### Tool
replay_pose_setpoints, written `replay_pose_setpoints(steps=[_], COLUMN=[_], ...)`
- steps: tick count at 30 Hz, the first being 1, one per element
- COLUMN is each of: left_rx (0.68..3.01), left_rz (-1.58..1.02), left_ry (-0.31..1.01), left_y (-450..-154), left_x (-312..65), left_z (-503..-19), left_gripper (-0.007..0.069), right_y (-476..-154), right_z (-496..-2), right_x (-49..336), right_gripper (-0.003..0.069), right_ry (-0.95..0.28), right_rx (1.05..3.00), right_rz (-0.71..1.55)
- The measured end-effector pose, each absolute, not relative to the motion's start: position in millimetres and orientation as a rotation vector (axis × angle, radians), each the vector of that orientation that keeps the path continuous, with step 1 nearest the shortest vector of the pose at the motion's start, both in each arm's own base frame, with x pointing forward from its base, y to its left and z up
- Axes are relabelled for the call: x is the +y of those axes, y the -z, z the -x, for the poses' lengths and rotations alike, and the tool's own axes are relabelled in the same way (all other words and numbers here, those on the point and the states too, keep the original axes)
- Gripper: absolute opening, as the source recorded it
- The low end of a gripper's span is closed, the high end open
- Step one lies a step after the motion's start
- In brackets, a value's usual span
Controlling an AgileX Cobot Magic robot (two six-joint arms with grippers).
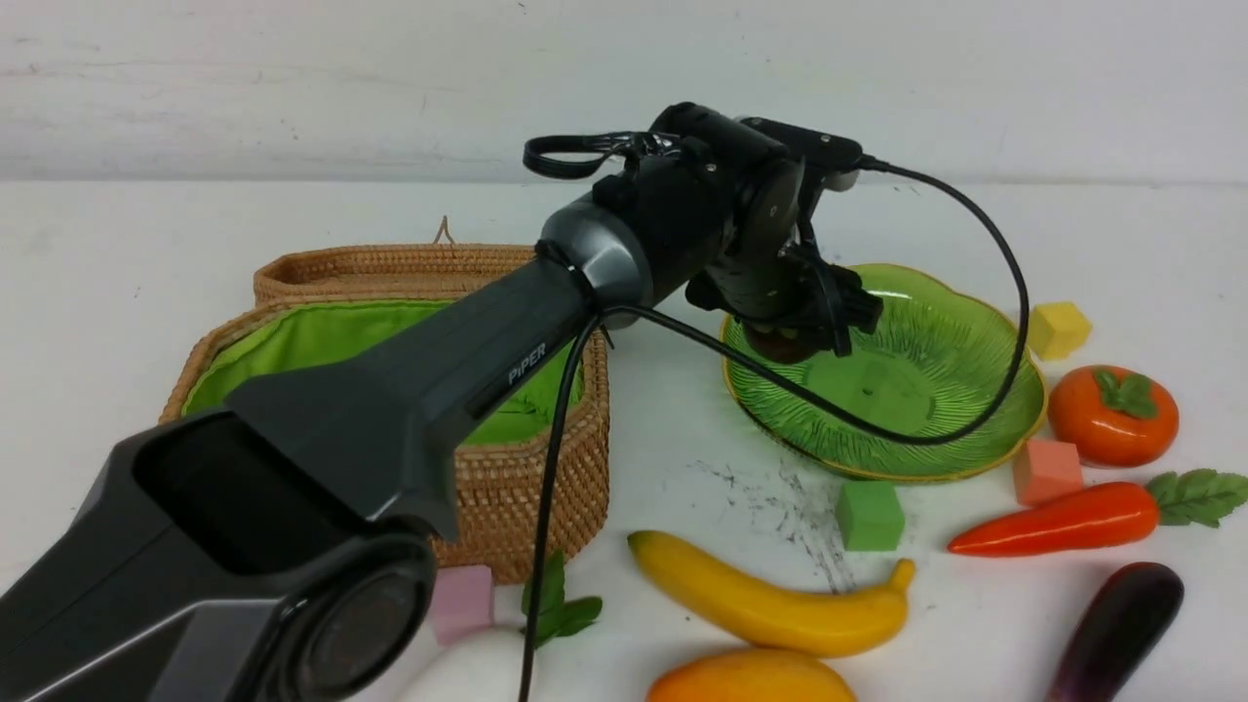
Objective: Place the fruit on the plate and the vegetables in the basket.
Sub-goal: Grab a mangosteen with your left arm and put it on the plate on the right, then take a daikon with your left arm and place it on the basket on the left.
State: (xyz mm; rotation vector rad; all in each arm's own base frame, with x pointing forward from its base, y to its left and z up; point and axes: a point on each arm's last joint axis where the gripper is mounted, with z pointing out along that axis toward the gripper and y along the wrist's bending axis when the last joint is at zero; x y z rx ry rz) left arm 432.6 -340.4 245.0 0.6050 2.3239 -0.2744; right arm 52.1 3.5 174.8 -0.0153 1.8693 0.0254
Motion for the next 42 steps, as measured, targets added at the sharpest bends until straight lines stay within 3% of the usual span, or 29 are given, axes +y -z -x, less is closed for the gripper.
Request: replay_pose_setpoints(steps=[11, 19, 24, 28, 32, 36, 39, 42], left_rx=[2.376, 2.313, 2.341, 2.248, 2.218, 2.26, 2.386, 2.59], left_rz=[-0.606, -0.665, -0.707, -0.712, -0.726, -0.744, -0.781, -0.855], left_ry=[0.286, 0.276, 0.218, 0.232, 0.227, 0.211, 0.187, 0.109], left_y=[-252.2, -317.5, -375.5, -439.9, -472.0, -468.2, -432.8, -367.1], left_x=[-337.4, -319.9, -290.6, -256.7, -216.7, -189.0, -167.7, -155.2], left_z=[-426.0, -404.5, -371.4, -330.4, -281.5, -247.1, -218.5, -201.4], left_gripper=[0.061, 0.0569, 0.0543, 0.0536, 0.0536, 0.0536, 0.0536, 0.0536], right_y=[-174.8, -174.8, -174.8, -174.8, -174.8, -174.8, -174.8, -174.8], right_z=[-52.1, -52.1, -52.1, -52.1, -52.1, -52.1, -52.1, -52.1], right_x=[3.5, 3.5, 3.5, 3.5, 3.5, 3.5, 3.5, 3.4], right_gripper=[0.0238, 0.0238, 0.0238, 0.0238, 0.0238, 0.0238, 0.0238, 0.0238], right_ry=[-0.025, -0.025, -0.025, -0.025, -0.025, -0.025, -0.025, -0.024], right_rx=[1.869, 1.869, 1.869, 1.869, 1.869, 1.869, 1.869, 1.869], right_rz=[0.015, 0.015, 0.015, 0.015, 0.015, 0.015, 0.015, 0.016])
